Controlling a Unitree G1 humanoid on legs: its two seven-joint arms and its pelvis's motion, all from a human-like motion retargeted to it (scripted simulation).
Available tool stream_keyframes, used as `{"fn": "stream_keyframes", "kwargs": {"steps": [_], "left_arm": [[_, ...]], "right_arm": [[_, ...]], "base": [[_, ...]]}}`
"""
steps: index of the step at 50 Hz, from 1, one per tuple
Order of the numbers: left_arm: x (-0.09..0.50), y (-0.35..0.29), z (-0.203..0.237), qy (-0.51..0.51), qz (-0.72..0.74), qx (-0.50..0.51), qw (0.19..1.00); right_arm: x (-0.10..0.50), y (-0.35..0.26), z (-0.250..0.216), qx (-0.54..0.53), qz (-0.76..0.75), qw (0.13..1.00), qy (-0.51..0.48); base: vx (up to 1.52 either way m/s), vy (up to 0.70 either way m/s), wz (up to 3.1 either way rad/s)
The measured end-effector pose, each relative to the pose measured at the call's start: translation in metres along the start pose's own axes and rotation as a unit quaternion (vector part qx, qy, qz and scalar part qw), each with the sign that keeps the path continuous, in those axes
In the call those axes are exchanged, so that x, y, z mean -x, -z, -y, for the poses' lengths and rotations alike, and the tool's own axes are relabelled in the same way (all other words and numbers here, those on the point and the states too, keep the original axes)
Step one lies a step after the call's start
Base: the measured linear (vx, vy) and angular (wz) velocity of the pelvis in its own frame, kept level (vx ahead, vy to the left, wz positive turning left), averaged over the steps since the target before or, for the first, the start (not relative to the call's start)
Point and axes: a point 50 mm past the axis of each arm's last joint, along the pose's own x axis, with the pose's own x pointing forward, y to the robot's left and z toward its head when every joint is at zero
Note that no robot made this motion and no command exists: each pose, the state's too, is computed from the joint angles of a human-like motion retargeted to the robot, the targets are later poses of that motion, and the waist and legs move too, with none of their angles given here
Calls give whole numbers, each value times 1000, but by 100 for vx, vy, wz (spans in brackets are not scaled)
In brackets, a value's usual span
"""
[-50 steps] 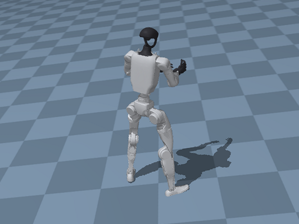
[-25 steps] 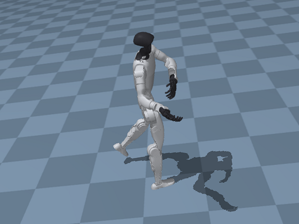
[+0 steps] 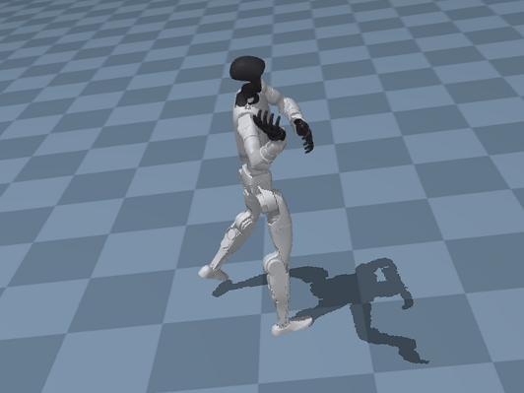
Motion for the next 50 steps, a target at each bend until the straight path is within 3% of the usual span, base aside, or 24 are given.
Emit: {"fn": "stream_keyframes", "kwargs": {"steps": [6,9,16,19,21,24,26,29,32,36,44,50], "left_arm": [[20,-27,-11,15,53,18,998],[31,-41,-17,19,80,33,996],[26,-67,-8,72,129,30,989],[7,-81,7,126,155,-2,980],[-10,-88,15,142,173,-31,974],[-32,-80,17,120,166,-47,978],[-39,-77,2,59,175,-44,982],[-41,-68,-8,9,171,-50,984],[-26,-62,-27,-15,167,-58,984],[1,-39,-48,-36,123,-73,989],[73,-4,-89,-81,-16,-117,990],[110,9,-96,-165,-31,-75,983]], "right_arm": [[-16,-67,-53,169,230,958,15],[-2,-90,-76,201,323,925,6],[44,-81,-101,247,373,889,-93],[25,-49,-97,360,318,871,-103],[-11,-1,-69,512,211,825,-116],[-26,88,15,732,-111,627,-242],[-10,126,10,769,-261,475,-338],[1,136,6,768,-288,452,-350],[18,147,-27,763,-173,486,-390],[42,160,-43,784,-89,431,-439],[64,170,-66,729,-113,506,-446],[88,166,-106,683,-36,534,-497]], "base": [[-10,25,244],[-5,35,291],[4,42,265],[9,39,251],[9,34,250],[9,26,260],[9,19,275],[9,12,270],[16,-6,253],[26,-16,181],[7,3,1],[-16,38,-113]]}}
